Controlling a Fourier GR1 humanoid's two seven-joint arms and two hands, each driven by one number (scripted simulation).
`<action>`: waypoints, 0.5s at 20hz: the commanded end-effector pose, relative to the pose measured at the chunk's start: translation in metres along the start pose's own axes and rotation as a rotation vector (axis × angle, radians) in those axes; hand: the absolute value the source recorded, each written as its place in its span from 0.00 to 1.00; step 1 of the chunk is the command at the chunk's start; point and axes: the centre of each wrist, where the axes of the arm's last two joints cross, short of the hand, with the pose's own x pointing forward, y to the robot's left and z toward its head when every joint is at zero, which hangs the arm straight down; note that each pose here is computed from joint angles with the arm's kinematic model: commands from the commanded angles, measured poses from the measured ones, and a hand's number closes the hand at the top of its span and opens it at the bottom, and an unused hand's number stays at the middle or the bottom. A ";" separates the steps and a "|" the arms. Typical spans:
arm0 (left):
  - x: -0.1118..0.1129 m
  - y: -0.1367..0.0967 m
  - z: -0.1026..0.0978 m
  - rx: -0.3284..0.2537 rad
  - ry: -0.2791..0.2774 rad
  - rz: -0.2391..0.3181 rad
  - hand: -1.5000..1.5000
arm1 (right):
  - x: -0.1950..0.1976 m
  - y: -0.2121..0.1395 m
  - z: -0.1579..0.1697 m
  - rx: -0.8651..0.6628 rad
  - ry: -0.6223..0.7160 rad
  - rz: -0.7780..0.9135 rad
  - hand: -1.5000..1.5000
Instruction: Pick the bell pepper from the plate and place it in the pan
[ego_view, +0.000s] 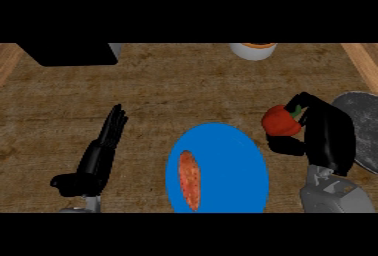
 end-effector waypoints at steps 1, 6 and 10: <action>0.009 -0.008 -0.009 -0.010 -0.004 -0.002 0.50 | -0.023 -0.030 0.024 -0.103 0.112 -0.073 1.00; 0.006 0.001 0.002 -0.048 -0.018 0.009 0.50 | -0.071 -0.040 -0.011 -0.185 0.187 -0.164 1.00; -0.003 -0.008 -0.009 -0.033 -0.015 -0.010 0.50 | -0.114 -0.032 -0.014 -0.236 0.245 -0.127 1.00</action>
